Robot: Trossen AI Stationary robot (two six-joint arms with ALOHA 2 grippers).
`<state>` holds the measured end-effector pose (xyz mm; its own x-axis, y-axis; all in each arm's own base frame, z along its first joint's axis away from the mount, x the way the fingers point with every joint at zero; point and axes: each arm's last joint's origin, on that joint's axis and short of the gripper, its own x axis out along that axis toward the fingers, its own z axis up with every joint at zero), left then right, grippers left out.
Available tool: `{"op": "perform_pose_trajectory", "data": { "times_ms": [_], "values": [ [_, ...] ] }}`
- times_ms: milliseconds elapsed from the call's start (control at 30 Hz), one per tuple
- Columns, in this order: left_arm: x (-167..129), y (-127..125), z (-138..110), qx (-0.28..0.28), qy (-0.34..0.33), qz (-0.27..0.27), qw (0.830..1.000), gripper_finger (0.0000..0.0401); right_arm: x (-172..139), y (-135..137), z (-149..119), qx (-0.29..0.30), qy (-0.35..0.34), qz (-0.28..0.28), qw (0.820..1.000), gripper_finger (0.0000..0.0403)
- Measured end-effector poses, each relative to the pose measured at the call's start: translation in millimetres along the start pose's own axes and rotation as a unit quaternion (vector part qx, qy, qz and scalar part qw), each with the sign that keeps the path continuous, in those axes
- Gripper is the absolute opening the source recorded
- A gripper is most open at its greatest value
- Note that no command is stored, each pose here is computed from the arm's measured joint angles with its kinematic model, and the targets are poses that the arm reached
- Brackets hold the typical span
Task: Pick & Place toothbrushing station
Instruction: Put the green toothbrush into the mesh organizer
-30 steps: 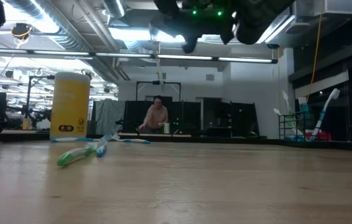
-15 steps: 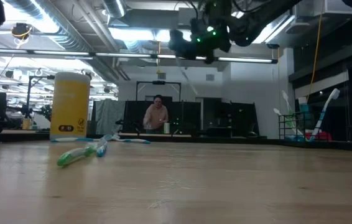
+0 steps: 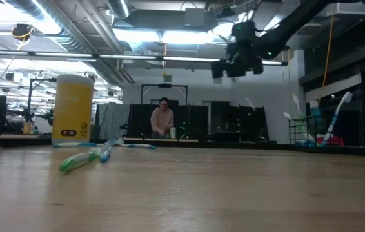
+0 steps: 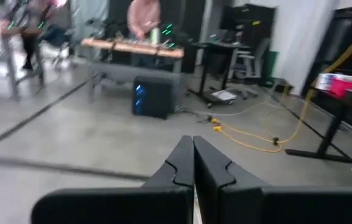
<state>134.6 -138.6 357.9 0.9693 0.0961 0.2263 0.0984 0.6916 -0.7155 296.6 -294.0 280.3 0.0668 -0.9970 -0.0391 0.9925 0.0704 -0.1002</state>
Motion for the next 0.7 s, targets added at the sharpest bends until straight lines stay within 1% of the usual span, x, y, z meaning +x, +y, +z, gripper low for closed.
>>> {"op": "perform_pose_trajectory", "data": {
  "times_ms": [100, 167, 300, 400, 533, 633, 700],
  "values": [
    [6.1, 1.1, -5.6, -0.014, -0.01, 0.01, 1.0, 0.009, -1.9, -23.0, -5.7, 0.036, -0.023, -0.019, 0.999, 0.0],
    [10.0, 0.9, -7.9, -0.02, -0.015, 0.015, 1.0, 0.009, -8.9, -39.0, -13.0, 0.047, -0.032, -0.029, 0.998, 0.0],
    [16.7, -1.8, -6.5, -0.023, -0.023, 0.019, 0.999, 0.009, -35.9, -72.2, -22.9, 0.063, -0.064, -0.048, 0.995, 0.0],
    [19.5, -1.0, -4.7, -0.027, -0.025, 0.014, 0.999, 0.009, -60.8, -92.8, -30.3, 0.07, -0.096, -0.045, 0.992, 0.0],
    [23.0, 0.5, -3.6, -0.038, -0.021, -0.001, 0.999, 0.009, -84.9, -111.4, -37.7, 0.083, -0.113, -0.043, 0.989, 0.0],
    [25.6, 1.6, -3.0, -0.05, -0.015, -0.016, 0.998, 0.009, -93.7, -119.6, -42.7, 0.095, -0.119, -0.044, 0.987, 0.0],
    [26.6, 2.0, -3.1, -0.058, -0.009, -0.024, 0.998, 0.009, -95.9, -124.4, -44.1, 0.107, -0.126, -0.055, 0.985, 0.0]
  ]
}}
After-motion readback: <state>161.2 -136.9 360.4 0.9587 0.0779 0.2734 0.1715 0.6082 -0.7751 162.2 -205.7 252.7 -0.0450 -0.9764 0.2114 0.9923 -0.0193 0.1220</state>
